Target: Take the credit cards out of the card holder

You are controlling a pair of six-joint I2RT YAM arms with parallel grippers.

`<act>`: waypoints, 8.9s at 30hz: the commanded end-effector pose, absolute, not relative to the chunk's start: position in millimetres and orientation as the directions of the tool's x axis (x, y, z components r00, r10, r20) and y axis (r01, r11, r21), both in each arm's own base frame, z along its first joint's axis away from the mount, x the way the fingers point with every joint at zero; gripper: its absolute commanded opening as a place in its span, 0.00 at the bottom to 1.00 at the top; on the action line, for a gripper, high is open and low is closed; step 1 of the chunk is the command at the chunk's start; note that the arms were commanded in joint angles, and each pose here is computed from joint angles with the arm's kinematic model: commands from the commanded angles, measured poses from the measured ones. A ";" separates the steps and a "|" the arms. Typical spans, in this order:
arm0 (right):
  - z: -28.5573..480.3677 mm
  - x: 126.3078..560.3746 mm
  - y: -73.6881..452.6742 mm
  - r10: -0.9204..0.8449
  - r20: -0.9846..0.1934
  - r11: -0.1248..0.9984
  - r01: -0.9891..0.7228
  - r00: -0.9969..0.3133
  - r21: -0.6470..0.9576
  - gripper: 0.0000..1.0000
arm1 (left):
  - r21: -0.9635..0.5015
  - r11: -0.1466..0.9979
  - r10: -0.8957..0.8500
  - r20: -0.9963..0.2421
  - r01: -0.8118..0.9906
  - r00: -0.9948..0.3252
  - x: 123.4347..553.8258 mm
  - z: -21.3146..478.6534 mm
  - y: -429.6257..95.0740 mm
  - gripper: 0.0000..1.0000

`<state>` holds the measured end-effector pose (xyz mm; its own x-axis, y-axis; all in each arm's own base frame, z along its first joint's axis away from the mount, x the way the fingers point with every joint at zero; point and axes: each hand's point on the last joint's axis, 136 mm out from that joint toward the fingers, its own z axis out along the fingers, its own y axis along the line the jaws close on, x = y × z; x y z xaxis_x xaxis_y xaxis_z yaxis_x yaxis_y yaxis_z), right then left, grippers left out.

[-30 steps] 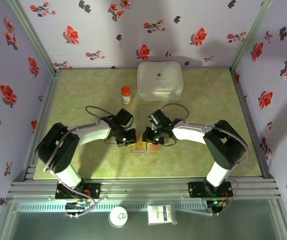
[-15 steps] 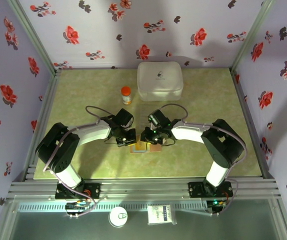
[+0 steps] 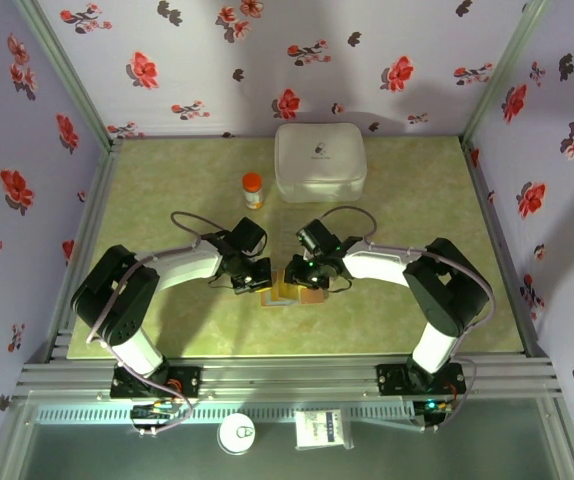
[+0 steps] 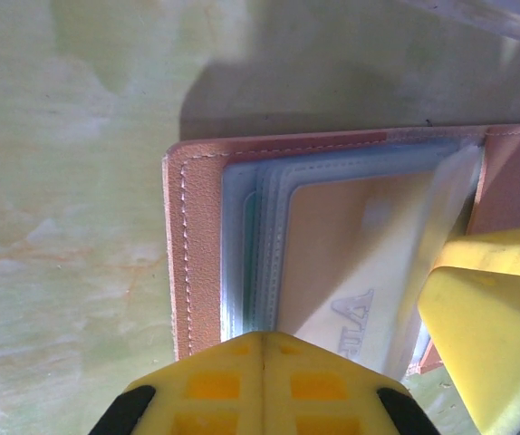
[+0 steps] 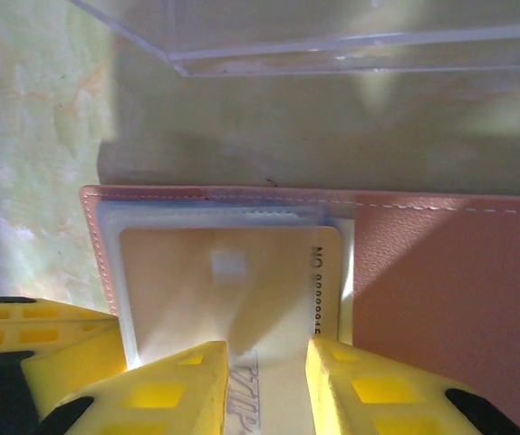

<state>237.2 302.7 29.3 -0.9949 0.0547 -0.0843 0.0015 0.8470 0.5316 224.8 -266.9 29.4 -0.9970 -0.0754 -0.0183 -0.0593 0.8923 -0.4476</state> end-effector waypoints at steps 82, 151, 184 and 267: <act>46.6 235.4 292.4 0.051 -0.135 0.782 -0.045 -0.989 0.622 0.33 | -0.362 0.932 0.014 -0.019 0.019 -1.000 220.9 26.7 -277.1 0.00; 61.8 223.2 257.0 -0.127 -0.202 0.839 -0.214 -0.971 0.500 0.04 | -0.350 0.936 0.005 -0.102 0.041 -0.995 235.2 51.6 -271.8 0.00; 134.8 305.5 244.0 -0.930 -0.249 0.293 -0.955 -0.271 -0.054 0.00 | -0.412 0.911 -0.092 -0.292 0.039 -0.952 302.5 95.8 -252.9 0.00; 70.8 333.5 283.8 -0.984 -0.131 0.083 -0.959 -0.122 0.271 0.18 | -0.408 0.912 -0.160 -0.259 -0.043 -0.953 294.8 83.4 -224.6 0.00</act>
